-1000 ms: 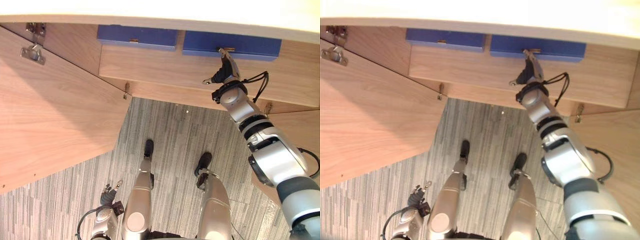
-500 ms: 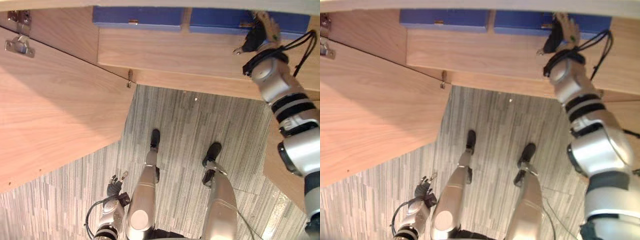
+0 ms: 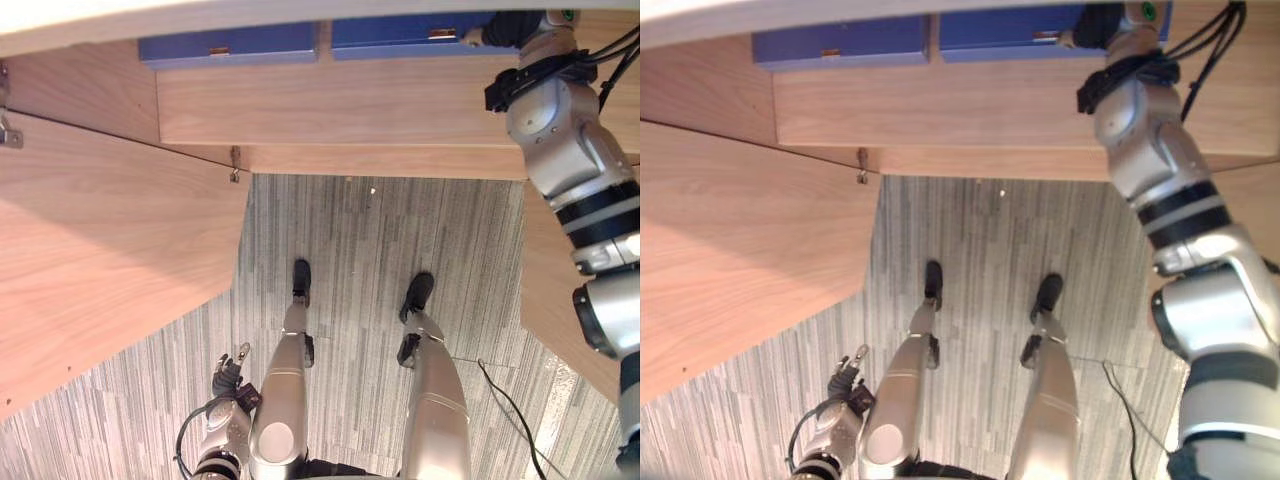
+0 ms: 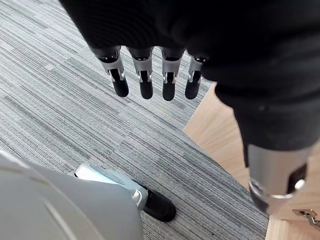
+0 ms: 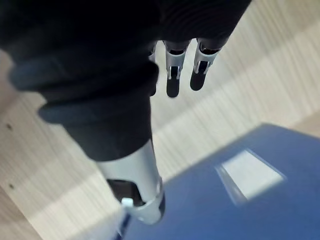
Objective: Walk over to the cabinet, pick up the folder, carry it to the office cabinet, place the folder inside the office cabinet, then close the office cabinet door
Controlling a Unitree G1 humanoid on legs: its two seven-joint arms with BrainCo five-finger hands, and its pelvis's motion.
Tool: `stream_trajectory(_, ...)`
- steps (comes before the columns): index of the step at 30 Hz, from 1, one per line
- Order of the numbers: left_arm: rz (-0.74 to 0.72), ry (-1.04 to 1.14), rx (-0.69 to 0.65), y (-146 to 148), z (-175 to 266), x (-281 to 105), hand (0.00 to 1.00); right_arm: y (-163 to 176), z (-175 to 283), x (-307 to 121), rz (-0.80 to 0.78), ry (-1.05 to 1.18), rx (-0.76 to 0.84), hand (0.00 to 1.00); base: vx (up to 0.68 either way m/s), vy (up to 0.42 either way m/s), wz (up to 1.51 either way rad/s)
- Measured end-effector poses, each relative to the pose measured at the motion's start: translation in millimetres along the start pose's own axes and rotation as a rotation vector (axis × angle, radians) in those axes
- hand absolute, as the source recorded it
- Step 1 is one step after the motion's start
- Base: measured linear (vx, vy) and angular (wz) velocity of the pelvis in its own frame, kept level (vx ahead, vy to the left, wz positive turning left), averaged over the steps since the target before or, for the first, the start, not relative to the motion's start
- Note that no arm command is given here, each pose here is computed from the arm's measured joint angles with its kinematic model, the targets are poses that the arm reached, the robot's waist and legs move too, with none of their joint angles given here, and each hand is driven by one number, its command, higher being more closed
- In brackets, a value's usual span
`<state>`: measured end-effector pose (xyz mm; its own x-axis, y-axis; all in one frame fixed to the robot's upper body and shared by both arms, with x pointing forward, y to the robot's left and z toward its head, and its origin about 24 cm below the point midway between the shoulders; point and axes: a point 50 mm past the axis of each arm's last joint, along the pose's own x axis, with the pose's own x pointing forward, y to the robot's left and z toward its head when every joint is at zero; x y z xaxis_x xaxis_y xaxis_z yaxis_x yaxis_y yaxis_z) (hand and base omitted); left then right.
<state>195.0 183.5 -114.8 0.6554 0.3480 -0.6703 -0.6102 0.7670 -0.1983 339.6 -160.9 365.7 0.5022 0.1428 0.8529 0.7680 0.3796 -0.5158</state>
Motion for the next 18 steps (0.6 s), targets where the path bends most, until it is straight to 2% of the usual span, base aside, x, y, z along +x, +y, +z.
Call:
stream_trajectory(4,0.034,0.011,0.002,9.9,-1.5,0.9,0.00,-17.8,32.8,-29.7,-0.277,-0.105,-0.065,0.00,0.03,-0.013,-0.09)
stream_trajectory(7,0.046,0.008,0.020,15.9,0.1,1.7,0.00,-8.8,48.7,-50.5,-0.313,-0.156,-0.094,0.00,0.02,-0.016,-0.12)
stream_trajectory(9,0.052,0.005,0.030,19.0,1.9,2.5,0.00,9.8,55.4,-67.6,-0.244,-0.174,-0.083,0.00,0.02,-0.011,-0.15)
stream_trajectory(11,0.057,0.002,0.058,23.1,3.8,3.6,0.00,43.4,61.6,-97.7,-0.078,-0.185,-0.036,0.00,0.01,-0.005,-0.03)
stream_trajectory(13,0.065,0.005,0.079,28.5,4.8,4.7,0.00,97.6,60.3,-149.4,0.231,-0.117,0.019,0.00,0.00,0.015,-0.07)
stream_trajectory(14,0.069,0.008,0.090,30.7,5.2,5.1,0.00,112.0,59.8,-165.5,0.328,-0.089,0.041,0.00,0.01,0.046,-0.22)
stream_trajectory(17,0.098,0.024,0.180,45.2,7.4,6.8,0.00,170.2,48.2,-268.7,0.825,0.167,0.139,0.00,-0.01,0.084,-0.29)
stream_trajectory(18,0.102,0.025,0.201,46.8,7.9,6.9,0.00,176.1,43.2,-289.0,0.907,0.229,0.138,0.00,-0.02,0.107,-0.20)
